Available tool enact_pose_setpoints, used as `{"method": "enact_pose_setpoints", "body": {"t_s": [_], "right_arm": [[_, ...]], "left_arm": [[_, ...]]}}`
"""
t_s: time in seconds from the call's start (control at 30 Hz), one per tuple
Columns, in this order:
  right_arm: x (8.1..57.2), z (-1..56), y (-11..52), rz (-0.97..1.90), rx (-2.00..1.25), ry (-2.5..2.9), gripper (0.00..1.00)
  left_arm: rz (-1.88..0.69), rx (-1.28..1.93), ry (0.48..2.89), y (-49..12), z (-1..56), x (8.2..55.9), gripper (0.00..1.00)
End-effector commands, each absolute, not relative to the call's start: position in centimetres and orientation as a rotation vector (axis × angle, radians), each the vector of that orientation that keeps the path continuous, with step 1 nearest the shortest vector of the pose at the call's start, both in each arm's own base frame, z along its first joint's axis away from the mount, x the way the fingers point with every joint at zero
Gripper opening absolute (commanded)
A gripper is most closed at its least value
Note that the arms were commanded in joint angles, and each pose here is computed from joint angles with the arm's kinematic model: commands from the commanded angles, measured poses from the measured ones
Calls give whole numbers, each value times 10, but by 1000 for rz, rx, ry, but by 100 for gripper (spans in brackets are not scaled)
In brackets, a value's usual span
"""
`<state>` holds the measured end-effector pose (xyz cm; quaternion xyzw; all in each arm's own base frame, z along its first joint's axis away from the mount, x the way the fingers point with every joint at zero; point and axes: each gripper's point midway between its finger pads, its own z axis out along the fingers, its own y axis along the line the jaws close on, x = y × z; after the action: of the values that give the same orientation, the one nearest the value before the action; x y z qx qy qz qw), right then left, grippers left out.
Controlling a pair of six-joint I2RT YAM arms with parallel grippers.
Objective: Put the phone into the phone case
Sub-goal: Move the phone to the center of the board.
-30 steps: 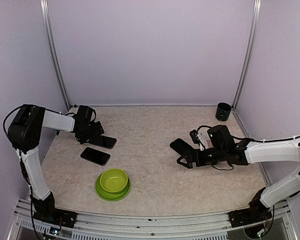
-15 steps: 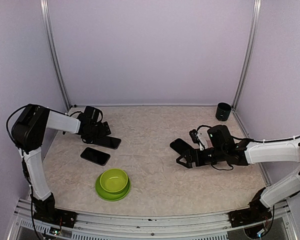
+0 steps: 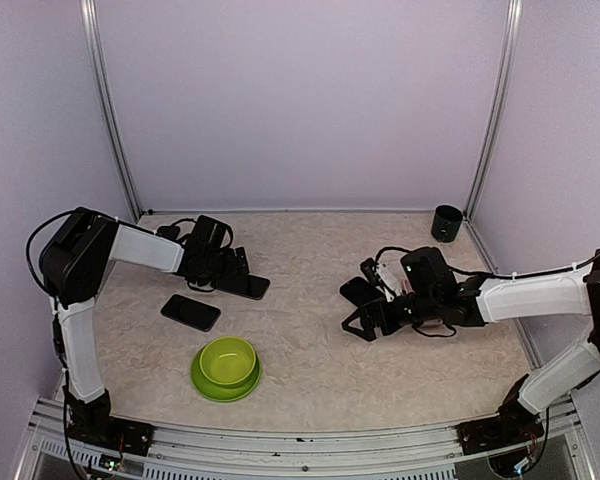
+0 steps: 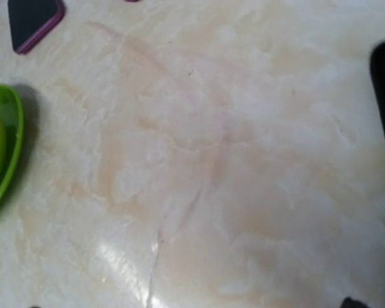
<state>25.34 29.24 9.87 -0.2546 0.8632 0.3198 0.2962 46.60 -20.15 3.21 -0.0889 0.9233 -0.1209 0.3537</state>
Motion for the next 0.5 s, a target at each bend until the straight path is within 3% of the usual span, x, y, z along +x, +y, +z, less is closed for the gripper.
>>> {"method": "enact_pose_setpoints", "body": {"t_s": [0.0,0.47], "right_arm": [[264,100,311,739,-814,2196,100],[306,70,373,462,-1025,2087,100]], "left_arm": [[-360,-130,2496,-226,2,445,99],[-459,81,2511,-298,-4,428,99]]}}
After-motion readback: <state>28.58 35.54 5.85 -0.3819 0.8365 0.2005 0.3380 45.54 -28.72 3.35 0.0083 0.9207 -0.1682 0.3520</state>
